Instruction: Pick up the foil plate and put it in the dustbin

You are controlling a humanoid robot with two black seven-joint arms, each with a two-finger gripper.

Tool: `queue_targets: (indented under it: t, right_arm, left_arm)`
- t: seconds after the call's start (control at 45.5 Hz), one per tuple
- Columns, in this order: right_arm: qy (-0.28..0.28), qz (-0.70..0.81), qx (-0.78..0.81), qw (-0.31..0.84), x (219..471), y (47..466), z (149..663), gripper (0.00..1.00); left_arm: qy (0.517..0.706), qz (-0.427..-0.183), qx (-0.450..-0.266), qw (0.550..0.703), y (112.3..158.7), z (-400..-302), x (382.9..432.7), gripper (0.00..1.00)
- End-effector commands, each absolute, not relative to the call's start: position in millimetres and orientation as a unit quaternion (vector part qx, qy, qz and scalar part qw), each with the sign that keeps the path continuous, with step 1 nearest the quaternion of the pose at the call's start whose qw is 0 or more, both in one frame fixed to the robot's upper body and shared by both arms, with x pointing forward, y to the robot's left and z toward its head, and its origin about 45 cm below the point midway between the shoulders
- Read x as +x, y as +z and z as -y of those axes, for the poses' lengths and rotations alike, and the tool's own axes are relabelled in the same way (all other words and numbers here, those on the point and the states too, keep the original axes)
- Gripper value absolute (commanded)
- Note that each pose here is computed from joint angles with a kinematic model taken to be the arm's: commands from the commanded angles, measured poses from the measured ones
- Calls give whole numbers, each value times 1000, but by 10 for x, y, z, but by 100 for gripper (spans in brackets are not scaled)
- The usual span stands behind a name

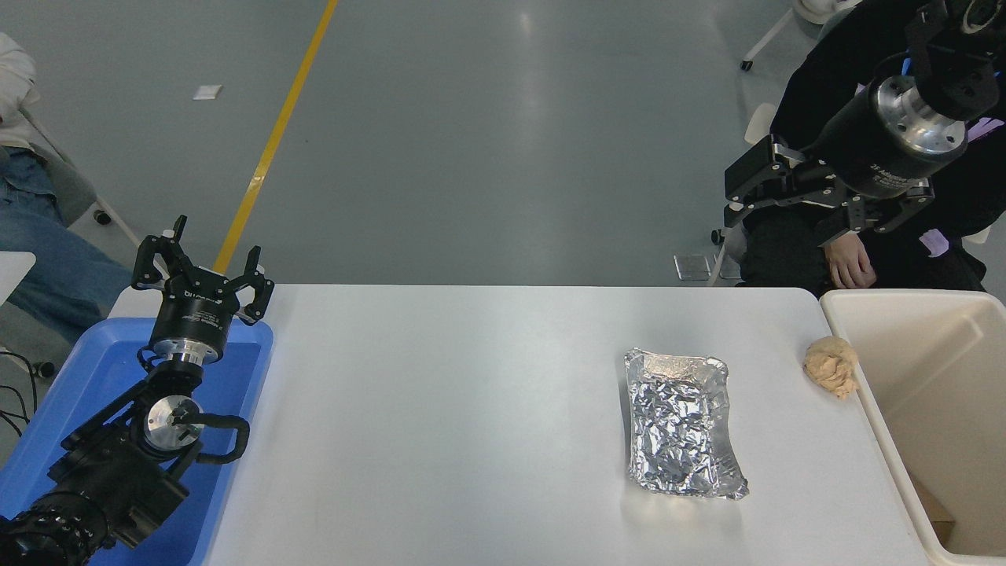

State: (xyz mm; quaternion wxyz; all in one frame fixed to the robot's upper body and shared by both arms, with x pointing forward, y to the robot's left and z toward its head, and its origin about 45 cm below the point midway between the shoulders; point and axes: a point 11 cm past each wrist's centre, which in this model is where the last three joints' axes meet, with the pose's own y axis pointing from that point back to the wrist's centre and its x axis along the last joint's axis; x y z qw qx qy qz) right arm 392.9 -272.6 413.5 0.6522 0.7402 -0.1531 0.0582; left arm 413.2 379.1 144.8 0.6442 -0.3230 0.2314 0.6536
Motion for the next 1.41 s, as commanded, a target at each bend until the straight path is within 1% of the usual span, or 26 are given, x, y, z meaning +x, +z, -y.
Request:
queue_targets:
  t: [0.0,1.099,1.253,1.385]
  right_arm:
    - [61,158,742,648,3931,4175,2732,100]
    - [59,160,742,648,3929,4176,2755,100]
    - [54,158,742,650,3924,4138,2774,100]
    - [36,150,740,655,3900,3975,2828,100]
  left_arm:
    - [653,-232,-323,644,1447,-3790,4133,99]
    - [653,-232,-323,644,1447,-3790,4133,99]
    - [653,-232,-323,644,1447,-3790,4133,99]
    - [653,-232,-323,645,1448,-3789,4133,99]
